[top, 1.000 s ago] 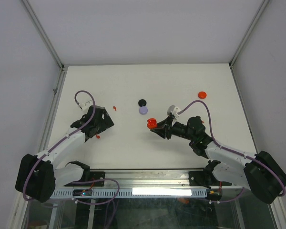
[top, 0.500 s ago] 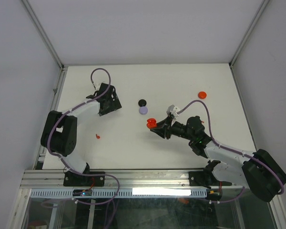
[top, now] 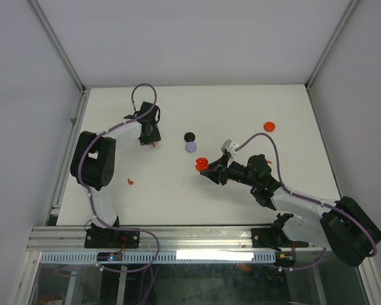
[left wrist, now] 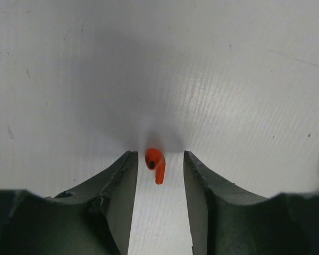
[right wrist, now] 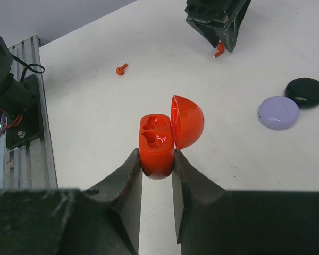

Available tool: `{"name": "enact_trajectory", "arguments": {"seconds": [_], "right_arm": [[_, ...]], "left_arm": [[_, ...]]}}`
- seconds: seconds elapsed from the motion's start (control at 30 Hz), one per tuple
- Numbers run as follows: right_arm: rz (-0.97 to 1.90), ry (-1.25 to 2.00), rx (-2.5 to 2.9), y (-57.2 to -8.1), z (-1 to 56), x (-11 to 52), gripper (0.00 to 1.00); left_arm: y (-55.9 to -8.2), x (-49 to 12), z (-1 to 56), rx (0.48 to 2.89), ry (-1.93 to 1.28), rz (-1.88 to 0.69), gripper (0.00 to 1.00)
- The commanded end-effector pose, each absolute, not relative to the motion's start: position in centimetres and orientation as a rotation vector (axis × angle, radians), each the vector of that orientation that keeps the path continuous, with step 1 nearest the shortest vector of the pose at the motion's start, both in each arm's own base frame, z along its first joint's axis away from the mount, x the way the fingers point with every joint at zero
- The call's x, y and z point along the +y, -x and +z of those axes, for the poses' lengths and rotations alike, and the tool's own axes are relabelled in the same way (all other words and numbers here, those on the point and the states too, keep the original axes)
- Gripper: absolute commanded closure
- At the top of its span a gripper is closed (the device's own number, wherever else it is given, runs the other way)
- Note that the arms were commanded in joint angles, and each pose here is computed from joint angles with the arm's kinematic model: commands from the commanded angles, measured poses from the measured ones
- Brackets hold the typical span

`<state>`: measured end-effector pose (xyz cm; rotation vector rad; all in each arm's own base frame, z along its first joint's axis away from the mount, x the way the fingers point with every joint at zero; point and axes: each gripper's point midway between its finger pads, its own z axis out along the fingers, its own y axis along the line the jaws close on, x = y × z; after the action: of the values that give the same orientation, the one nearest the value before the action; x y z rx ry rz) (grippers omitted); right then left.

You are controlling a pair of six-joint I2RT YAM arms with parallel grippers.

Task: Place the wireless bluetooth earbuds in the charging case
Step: Pick up the earbud from the center of the board.

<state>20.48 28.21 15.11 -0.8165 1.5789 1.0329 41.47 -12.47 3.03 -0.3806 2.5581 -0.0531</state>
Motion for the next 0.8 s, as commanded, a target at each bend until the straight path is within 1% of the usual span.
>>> {"name": "enact_trajectory", "arguments": {"seconds": [0.0,0.13,0.23,0.43,0.53,0.77], "right_arm": [[1.022,0.781,1.515,-21.5,17.3,28.5,1.00],[1.023,0.783,1.522,-21.6,17.2,28.6,1.00],[1.024,0.783,1.531,-21.7,17.1,28.7,1.00],[1.025,0.785,1.535,-21.7,17.0,28.7,1.00],[1.024,0.786,1.535,-21.7,17.1,28.7,1.00],[1.021,0.784,1.528,-21.6,17.3,28.7,1.00]], "left_arm": [[-42.8,-11.7,4.0,2.541,0.355,-0.001,0.64],[-42.5,-11.9,3.3,2.572,0.346,-0.011,0.74],[-42.0,-11.9,2.6,2.596,0.343,-0.004,0.75],[-41.3,-12.2,1.8,2.638,0.328,-0.020,0.82],[-41.1,-12.6,2.0,2.641,0.319,-0.048,0.84],[-41.0,-13.4,4.5,2.567,0.325,-0.137,0.96]]}}
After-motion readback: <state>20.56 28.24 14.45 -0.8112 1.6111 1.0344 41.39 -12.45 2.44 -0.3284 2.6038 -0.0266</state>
